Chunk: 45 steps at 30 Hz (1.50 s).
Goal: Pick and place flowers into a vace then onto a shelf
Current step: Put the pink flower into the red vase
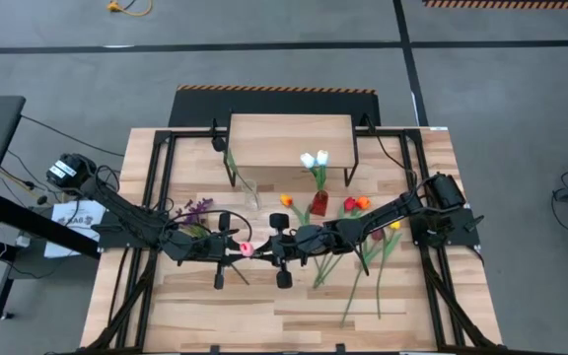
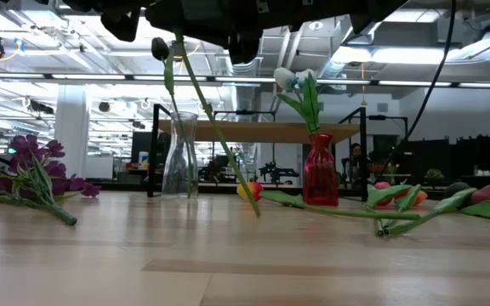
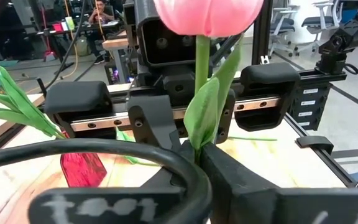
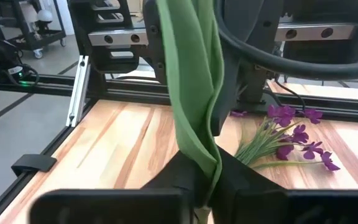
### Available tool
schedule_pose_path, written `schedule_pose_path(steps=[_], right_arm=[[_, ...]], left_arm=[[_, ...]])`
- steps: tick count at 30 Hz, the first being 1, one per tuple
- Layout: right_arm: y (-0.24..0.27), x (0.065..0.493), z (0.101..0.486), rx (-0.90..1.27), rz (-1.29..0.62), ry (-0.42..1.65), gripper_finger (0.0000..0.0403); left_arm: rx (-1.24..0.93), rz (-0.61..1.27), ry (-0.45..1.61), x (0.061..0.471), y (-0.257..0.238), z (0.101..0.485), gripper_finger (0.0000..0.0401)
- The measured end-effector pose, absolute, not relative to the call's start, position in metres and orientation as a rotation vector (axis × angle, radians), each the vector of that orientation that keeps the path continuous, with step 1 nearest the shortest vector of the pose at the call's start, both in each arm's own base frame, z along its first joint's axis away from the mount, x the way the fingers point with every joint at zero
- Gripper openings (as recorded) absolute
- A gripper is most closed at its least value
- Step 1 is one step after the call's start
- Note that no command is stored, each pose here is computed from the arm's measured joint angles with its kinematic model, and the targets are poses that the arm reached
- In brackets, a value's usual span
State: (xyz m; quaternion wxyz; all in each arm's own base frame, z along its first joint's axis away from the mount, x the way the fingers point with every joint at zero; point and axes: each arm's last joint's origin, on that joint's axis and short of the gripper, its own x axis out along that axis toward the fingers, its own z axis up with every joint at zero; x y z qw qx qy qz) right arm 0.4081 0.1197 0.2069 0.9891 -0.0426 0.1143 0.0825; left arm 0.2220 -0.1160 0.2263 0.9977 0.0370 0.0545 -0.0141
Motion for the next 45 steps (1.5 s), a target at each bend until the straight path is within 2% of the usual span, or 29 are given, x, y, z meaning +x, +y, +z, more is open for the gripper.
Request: schedule_pose_path(steps=[10, 20, 24, 36, 45], right_arm=[[0.12, 0.408, 0.207, -0.094, 0.167, 0.23, 0.0003], [0.12, 0.408, 0.206, -0.096, 0.164, 0.234, 0.0001], [0.118, 0.408, 0.205, -0.103, 0.123, 0.245, 0.0001], [0.127, 0.389, 0.228, -0.146, 0.023, 0.285, 0.0001], [0.141, 0.367, 0.263, -0.242, -0.117, 0.208, 0.0]], left_arm=[[0.041, -0.025, 0.1, 0.222, -0.116, 0.227, 0.0036], [0.038, -0.038, 0.1, 0.222, -0.116, 0.227, 0.0119], [0.042, -0.039, 0.108, 0.222, -0.116, 0.226, 0.0141], [0.069, -0.073, 0.106, 0.204, -0.119, 0.24, 0.0149], [0.066, -0.075, 0.138, 0.197, -0.117, 0.241, 0.0149]])
